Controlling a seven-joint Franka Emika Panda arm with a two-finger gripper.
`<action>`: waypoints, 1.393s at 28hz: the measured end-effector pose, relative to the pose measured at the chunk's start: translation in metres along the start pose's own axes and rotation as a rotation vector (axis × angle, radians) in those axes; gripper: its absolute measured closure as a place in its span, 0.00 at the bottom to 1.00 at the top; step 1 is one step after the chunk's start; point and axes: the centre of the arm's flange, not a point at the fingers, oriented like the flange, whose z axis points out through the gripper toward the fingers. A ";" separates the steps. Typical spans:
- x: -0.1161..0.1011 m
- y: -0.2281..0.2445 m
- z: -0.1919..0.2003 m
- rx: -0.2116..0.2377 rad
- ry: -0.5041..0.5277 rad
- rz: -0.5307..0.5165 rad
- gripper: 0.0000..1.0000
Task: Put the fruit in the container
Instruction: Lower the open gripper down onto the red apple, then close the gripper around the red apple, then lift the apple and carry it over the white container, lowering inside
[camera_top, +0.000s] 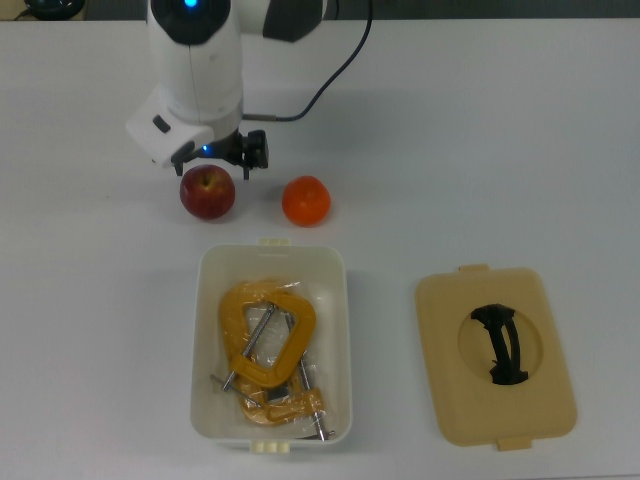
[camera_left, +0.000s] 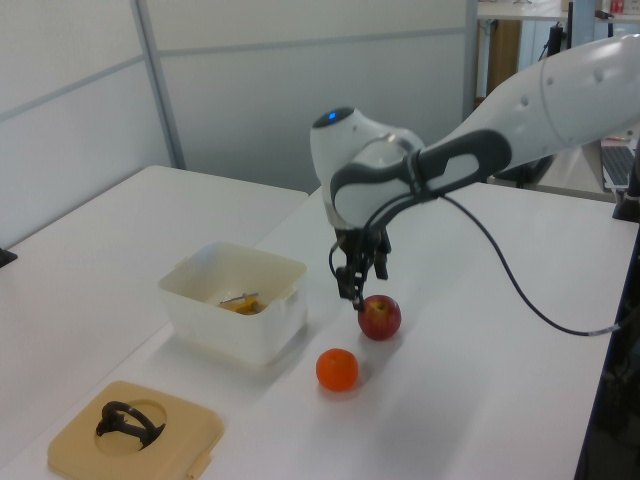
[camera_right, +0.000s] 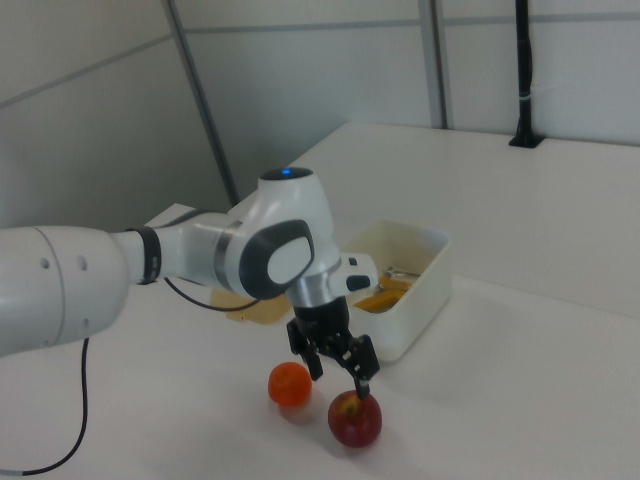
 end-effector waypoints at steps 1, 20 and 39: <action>0.002 -0.001 0.008 -0.006 -0.008 -0.005 0.00; 0.013 0.000 0.064 -0.092 -0.065 -0.066 0.09; 0.037 0.005 -0.124 -0.088 0.334 0.080 0.09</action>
